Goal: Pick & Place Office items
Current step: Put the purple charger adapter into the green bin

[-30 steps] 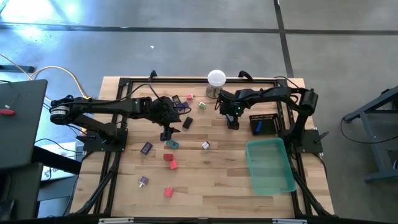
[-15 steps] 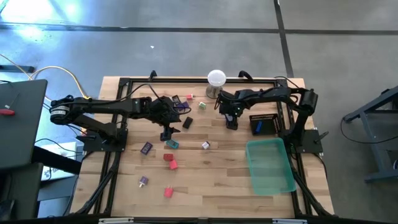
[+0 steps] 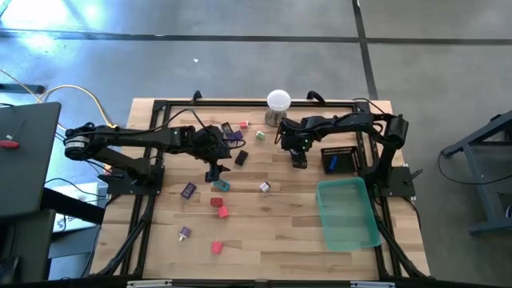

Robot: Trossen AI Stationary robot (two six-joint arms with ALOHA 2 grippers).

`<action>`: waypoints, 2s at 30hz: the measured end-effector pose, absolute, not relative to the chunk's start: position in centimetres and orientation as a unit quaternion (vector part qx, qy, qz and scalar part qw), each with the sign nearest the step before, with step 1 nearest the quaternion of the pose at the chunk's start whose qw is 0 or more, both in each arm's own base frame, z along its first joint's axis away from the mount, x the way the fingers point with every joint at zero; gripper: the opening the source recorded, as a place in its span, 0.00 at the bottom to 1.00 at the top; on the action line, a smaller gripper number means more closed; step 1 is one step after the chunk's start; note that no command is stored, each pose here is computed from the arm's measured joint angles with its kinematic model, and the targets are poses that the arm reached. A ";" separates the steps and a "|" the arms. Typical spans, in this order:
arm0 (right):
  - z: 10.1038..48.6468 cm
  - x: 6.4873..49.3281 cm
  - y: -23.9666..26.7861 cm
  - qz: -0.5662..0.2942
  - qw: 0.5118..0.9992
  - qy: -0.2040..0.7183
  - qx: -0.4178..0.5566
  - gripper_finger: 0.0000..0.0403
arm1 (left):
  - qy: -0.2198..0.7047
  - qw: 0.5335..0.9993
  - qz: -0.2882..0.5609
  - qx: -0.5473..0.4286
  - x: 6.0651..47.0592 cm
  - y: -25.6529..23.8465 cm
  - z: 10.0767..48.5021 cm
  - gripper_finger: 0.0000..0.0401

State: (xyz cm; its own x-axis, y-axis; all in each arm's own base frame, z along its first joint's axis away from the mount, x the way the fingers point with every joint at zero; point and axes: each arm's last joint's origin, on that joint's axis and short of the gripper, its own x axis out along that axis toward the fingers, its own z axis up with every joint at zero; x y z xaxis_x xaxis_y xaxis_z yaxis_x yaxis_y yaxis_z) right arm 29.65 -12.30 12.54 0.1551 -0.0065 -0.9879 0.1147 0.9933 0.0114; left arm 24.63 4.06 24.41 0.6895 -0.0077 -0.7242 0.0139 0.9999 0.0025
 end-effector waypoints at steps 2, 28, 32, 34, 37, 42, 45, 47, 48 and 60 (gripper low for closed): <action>12.5 29.6 -12.3 -0.037 0.758 0.650 0.037 0.53 | 0.394 0.919 -0.006 0.004 24.6 4.1 24.4 0.58; 23.3 26.8 -6.3 -0.173 0.815 0.552 0.044 0.50 | 0.391 0.920 -0.006 0.004 24.7 4.1 24.4 0.58; 25.3 24.8 -3.9 -0.182 0.812 0.549 0.074 0.50 | 0.391 0.920 -0.006 0.004 24.7 4.1 24.4 0.58; 26.1 23.8 -2.7 -0.194 0.809 0.547 0.092 0.50 | 0.391 0.920 -0.006 0.004 24.7 4.1 24.4 0.58; 26.8 22.2 -0.9 -0.208 0.794 0.557 0.127 0.50 | 0.391 0.920 -0.006 0.004 24.7 4.1 24.4 0.58; 27.3 20.3 1.6 -0.247 0.762 0.566 0.196 0.50 | 0.391 0.920 -0.006 0.005 24.7 4.1 24.4 0.58; 27.4 19.8 3.0 -0.260 0.747 0.565 0.235 0.51 | 0.389 0.921 -0.006 0.005 24.7 4.1 24.5 0.58; 27.4 19.6 3.9 -0.269 0.737 0.563 0.258 0.51 | 0.389 0.921 -0.006 0.004 24.7 4.1 24.5 0.58; 27.3 19.4 4.3 -0.277 0.733 0.562 0.266 0.51 | 0.389 0.921 -0.006 0.005 24.7 4.1 24.5 0.58; 25.8 16.9 10.3 -0.374 0.671 0.568 0.295 0.51 | 0.389 0.921 -0.008 0.004 24.7 4.0 24.5 0.58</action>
State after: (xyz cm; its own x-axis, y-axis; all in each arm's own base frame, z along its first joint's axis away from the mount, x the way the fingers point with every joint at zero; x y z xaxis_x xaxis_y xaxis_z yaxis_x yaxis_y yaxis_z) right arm 16.90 10.35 25.83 0.0737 -0.1669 -0.9832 0.8374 0.5458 -0.0298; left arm 24.70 4.05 24.46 0.6971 -0.0122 -0.7169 0.0178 0.9998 0.0003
